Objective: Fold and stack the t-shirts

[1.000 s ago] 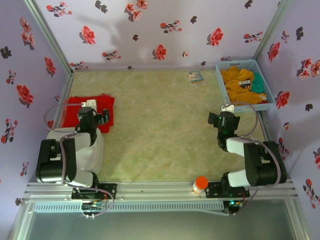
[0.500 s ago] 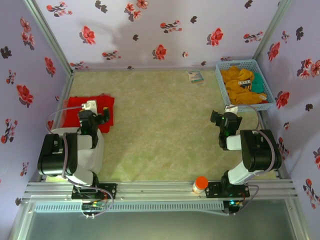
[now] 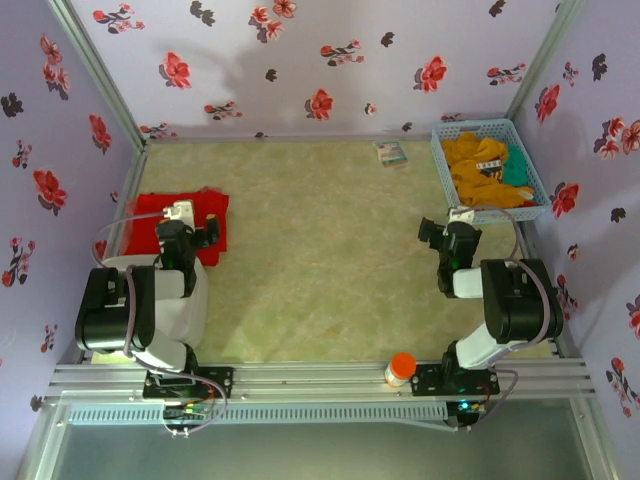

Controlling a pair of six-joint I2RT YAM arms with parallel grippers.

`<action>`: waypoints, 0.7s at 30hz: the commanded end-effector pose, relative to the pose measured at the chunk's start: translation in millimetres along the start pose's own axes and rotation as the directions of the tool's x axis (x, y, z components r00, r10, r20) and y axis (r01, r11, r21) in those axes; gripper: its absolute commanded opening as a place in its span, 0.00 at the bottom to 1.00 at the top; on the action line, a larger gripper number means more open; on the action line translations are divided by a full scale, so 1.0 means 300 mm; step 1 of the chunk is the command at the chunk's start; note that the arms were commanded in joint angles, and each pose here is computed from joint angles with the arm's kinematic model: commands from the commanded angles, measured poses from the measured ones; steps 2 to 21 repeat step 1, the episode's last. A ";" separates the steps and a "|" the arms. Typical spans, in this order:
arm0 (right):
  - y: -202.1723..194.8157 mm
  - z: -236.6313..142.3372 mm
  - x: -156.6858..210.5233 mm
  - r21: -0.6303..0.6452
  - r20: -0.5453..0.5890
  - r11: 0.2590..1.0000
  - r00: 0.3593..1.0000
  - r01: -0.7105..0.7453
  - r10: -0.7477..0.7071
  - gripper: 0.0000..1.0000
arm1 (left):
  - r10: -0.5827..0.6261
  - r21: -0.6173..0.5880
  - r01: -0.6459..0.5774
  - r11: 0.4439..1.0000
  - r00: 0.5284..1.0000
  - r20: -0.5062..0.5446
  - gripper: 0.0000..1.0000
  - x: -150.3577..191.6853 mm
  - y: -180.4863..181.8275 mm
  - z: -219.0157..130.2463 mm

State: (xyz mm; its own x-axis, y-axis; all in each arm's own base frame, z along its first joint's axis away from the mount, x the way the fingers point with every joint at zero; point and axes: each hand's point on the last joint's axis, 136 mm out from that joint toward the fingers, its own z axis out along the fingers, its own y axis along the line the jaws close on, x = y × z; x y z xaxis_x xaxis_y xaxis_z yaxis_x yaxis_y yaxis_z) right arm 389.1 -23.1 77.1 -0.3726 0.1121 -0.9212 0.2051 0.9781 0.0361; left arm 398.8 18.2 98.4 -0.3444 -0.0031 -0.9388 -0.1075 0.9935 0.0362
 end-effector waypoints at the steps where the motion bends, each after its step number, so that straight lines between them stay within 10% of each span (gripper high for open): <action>1: 0.002 0.005 -0.039 -0.008 0.030 1.000 1.000 -0.001 0.001 0.99 | 0.010 -0.007 -0.010 1.000 1.000 0.004 1.00 0.011 0.010 0.001; 21: 0.002 0.005 -0.039 -0.008 0.030 1.000 1.000 -0.001 0.001 0.99 | 0.010 -0.007 -0.010 1.000 1.000 0.004 1.00 0.011 0.010 0.001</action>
